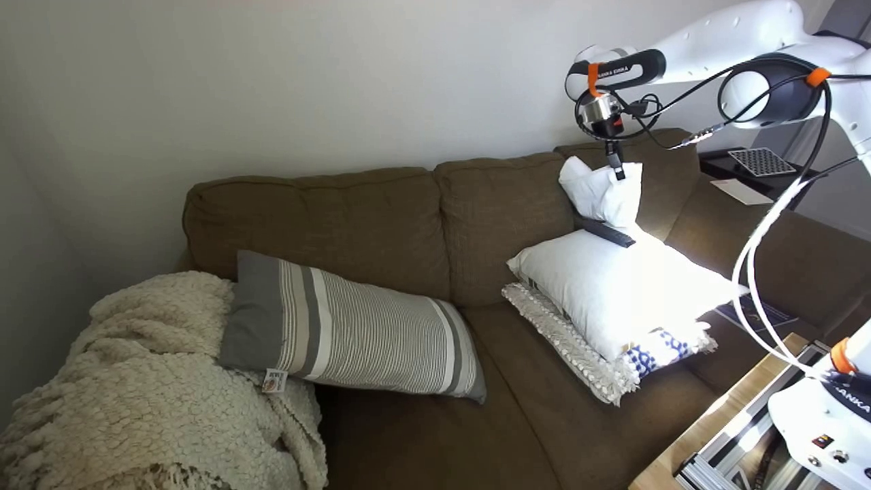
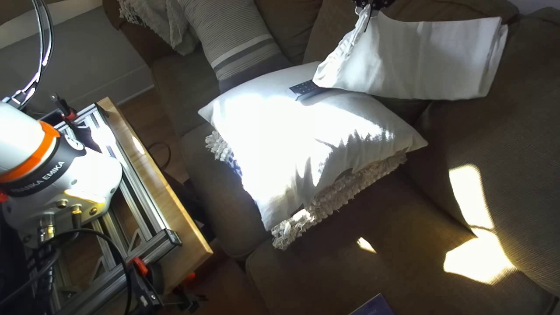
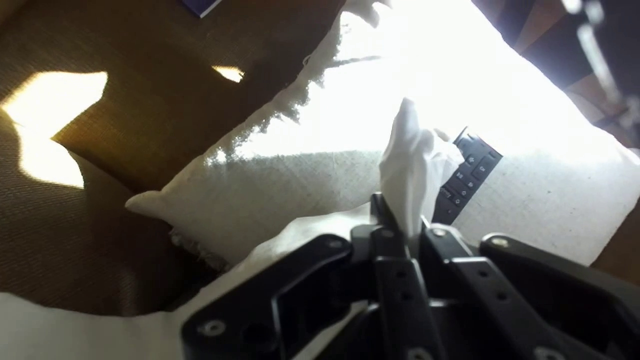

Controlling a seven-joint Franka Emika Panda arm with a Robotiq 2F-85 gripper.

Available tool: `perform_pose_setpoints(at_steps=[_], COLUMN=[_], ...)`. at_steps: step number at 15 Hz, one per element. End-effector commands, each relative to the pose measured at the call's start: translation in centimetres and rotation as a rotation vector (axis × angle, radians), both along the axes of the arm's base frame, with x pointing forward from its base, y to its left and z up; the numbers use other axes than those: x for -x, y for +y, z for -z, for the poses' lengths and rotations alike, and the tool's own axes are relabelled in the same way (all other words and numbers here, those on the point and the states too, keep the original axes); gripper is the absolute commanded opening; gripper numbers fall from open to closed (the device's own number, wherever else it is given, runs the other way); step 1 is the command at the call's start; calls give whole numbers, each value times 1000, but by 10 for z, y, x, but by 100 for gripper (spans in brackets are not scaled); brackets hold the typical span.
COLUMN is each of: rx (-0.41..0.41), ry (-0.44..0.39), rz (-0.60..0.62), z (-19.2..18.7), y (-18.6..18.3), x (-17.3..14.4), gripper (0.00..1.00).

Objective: Put the black remote on the white pillow and then cover it with the white cloth

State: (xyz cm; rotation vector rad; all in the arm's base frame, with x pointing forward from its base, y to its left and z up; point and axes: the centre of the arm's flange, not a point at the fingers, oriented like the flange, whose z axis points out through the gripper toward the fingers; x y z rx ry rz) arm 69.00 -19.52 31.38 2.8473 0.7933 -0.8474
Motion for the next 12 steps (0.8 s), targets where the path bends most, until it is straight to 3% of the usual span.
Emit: perform_pose_setpoints(at_steps=[1,2,9,12], rx=[-1,-2,35,81], ry=[0,17,174,219], rz=[0,-39,-373,-518], z=[-1,-4,-17,-45], y=[-1,7,61,64], x=[1,5,15,10], gripper=[5,1,1,1])
